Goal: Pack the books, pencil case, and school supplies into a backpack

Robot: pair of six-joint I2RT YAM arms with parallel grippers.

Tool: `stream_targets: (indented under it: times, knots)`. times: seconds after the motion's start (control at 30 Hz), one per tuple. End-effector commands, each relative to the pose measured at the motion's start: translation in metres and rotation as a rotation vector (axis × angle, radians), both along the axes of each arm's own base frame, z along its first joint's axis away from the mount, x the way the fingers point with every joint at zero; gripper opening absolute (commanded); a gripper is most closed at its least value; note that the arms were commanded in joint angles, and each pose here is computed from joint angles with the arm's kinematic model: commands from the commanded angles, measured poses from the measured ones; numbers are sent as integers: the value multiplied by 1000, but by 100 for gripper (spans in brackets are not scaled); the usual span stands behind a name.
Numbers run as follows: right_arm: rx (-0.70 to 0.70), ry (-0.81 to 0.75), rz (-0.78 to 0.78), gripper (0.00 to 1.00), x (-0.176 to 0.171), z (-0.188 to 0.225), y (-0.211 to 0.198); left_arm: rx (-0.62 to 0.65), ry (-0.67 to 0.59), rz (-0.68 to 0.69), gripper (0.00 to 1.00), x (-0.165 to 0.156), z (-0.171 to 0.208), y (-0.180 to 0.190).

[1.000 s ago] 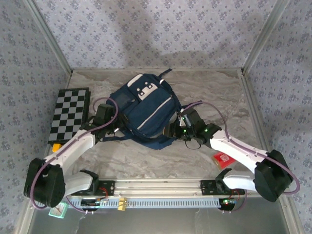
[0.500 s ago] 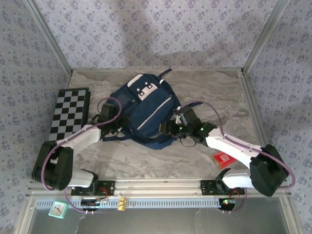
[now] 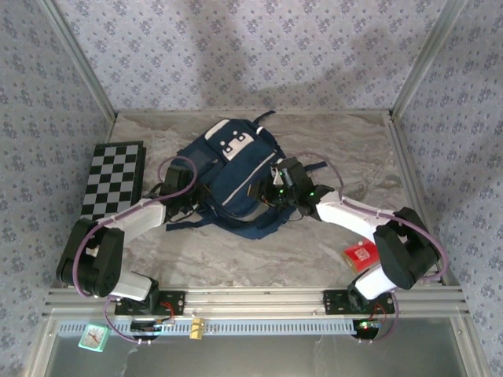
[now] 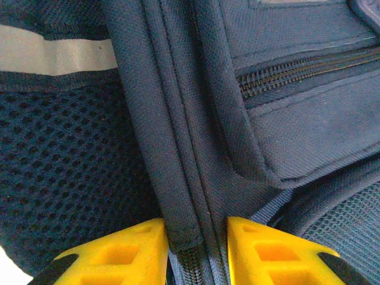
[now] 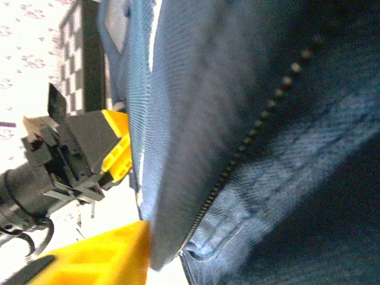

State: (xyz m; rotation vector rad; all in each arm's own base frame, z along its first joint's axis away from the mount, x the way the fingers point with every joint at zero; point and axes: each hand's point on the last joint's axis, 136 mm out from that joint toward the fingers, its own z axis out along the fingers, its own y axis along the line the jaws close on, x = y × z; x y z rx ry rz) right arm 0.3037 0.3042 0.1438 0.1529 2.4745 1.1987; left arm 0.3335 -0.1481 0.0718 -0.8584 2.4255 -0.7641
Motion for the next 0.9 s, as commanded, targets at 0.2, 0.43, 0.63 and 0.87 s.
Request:
stream_targets:
  times: [0.2,0.43,0.63,0.87]
  knots:
    - [200,-11,-64,8,20,53,0,-88,12,143,33,-11,9,9]
    - [278,2,-83,0,23,63,2,-130,-15,202,35,-2,16,10]
    - [274,24,-85,0,22,55,3,-187,-78,216,37,5,34,-5]
    - [284,18,-86,0,23,54,4,-273,-83,234,36,14,32,-26]
